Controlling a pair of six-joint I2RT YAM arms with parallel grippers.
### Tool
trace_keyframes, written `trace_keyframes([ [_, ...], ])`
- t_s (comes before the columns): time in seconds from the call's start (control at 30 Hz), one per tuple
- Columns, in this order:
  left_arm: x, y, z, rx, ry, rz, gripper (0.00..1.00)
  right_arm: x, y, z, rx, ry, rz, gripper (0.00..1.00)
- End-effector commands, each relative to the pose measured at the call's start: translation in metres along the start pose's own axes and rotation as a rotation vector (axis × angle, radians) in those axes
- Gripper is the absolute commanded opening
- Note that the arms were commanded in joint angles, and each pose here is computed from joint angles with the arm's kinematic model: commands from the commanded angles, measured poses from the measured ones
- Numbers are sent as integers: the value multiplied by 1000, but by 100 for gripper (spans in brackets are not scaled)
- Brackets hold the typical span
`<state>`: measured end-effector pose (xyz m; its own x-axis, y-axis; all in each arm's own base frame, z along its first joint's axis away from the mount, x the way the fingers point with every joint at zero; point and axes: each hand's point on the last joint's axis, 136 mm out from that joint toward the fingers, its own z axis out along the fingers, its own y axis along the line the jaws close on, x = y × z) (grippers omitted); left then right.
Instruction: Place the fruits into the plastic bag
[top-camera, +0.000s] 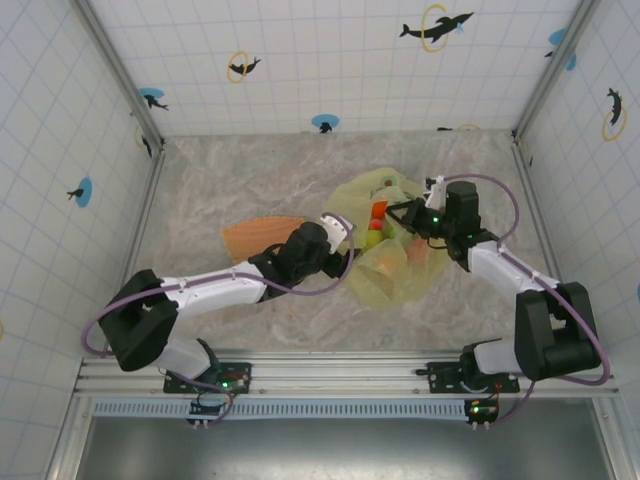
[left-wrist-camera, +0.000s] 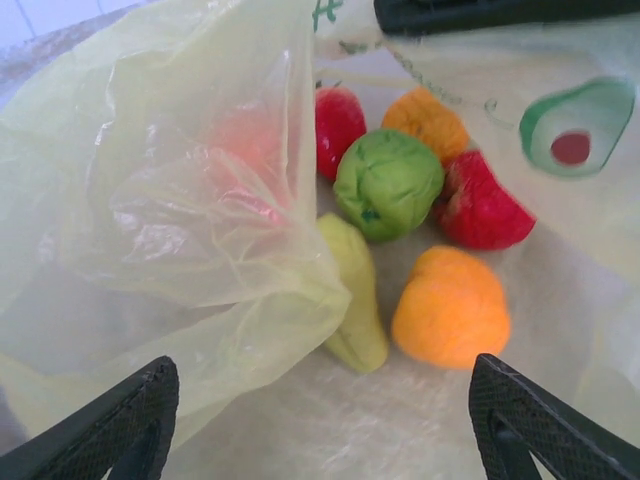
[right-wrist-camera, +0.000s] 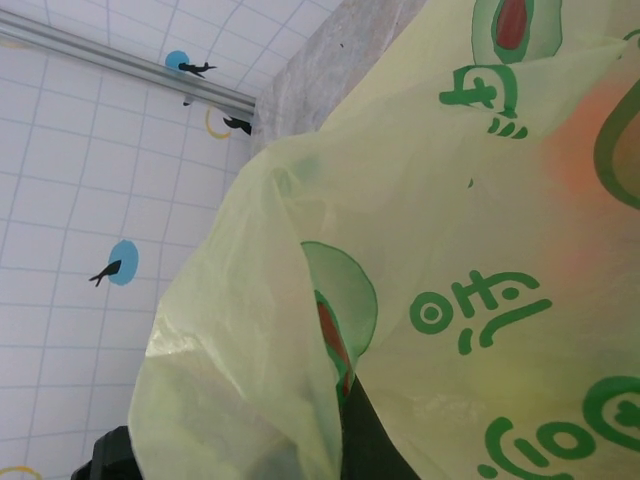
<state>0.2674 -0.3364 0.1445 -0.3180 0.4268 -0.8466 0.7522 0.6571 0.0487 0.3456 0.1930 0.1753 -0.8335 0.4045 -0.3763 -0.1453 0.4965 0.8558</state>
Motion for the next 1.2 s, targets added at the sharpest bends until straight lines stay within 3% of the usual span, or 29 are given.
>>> trace_keyframes([
  [0.0,0,17,-3,-87,58,230,75,3,-3,1,-14,2,-4,0],
  [0.3,7,15,18,-103,71,602,72,5,-5,1,-14,5,3,0],
  [0.53,3,4,28,-58,38,715,71,7,-8,-1,-8,6,3,0],
  [1.0,27,-4,64,11,120,888,71,8,-10,-2,-8,7,7,0],
  [1.17,30,5,79,-41,113,921,68,6,-11,-4,-6,3,9,0],
])
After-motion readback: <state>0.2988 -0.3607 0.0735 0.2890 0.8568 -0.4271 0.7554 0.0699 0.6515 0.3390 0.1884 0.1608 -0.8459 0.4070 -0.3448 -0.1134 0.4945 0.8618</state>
